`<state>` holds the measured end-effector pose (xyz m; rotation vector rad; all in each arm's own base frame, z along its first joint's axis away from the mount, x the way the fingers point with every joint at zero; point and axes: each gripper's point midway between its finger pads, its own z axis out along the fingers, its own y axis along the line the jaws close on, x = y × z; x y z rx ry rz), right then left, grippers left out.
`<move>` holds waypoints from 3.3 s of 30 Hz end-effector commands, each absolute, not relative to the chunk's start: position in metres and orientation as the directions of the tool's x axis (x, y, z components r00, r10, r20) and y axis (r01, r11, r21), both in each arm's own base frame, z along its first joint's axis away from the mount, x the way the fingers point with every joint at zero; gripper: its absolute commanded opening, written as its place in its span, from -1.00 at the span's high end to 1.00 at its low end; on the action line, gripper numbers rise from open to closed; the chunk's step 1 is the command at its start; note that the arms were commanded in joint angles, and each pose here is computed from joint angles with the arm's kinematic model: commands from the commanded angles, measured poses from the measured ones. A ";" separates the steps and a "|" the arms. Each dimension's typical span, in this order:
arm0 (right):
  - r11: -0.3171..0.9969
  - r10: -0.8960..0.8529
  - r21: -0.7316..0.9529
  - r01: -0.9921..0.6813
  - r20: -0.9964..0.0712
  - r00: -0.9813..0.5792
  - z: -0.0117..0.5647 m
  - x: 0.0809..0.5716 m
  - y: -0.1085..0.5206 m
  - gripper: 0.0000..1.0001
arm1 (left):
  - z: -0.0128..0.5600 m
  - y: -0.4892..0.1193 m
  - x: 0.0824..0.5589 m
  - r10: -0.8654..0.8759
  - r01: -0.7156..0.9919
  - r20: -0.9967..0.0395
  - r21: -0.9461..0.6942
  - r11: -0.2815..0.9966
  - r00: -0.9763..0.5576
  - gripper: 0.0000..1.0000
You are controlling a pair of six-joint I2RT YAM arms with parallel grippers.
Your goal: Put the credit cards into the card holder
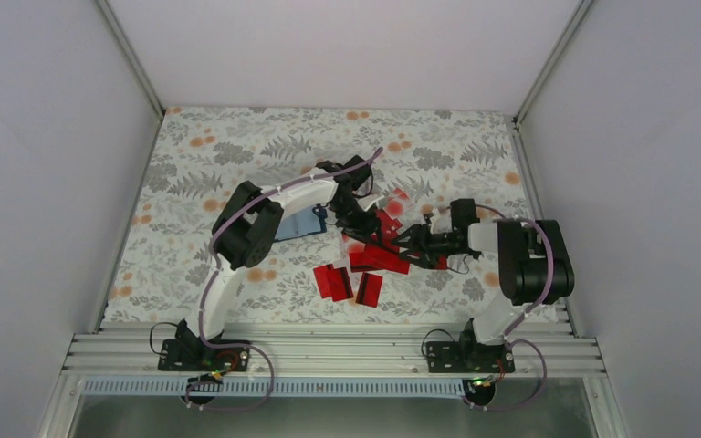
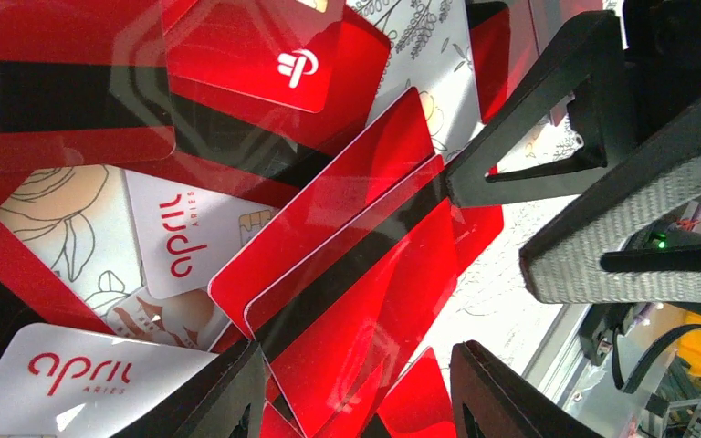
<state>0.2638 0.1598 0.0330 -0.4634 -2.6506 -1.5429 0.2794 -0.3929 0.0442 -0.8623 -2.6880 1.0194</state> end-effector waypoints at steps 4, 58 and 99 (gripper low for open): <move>0.564 0.255 0.779 0.273 0.150 -0.955 0.003 0.267 0.155 -0.16 | 0.085 -0.421 0.268 0.574 0.472 -0.114 -0.706 0.527 -0.811 -0.05; 0.656 0.177 0.745 0.122 0.006 -0.984 0.047 0.304 0.147 -0.10 | 0.084 -0.393 0.325 0.421 0.486 -0.272 -0.658 0.574 -0.865 0.94; 0.073 -0.145 0.832 -0.550 -0.537 -0.831 0.208 0.295 0.231 -0.19 | 0.190 -0.331 0.248 0.457 0.591 -0.511 -0.806 0.042 -0.728 0.95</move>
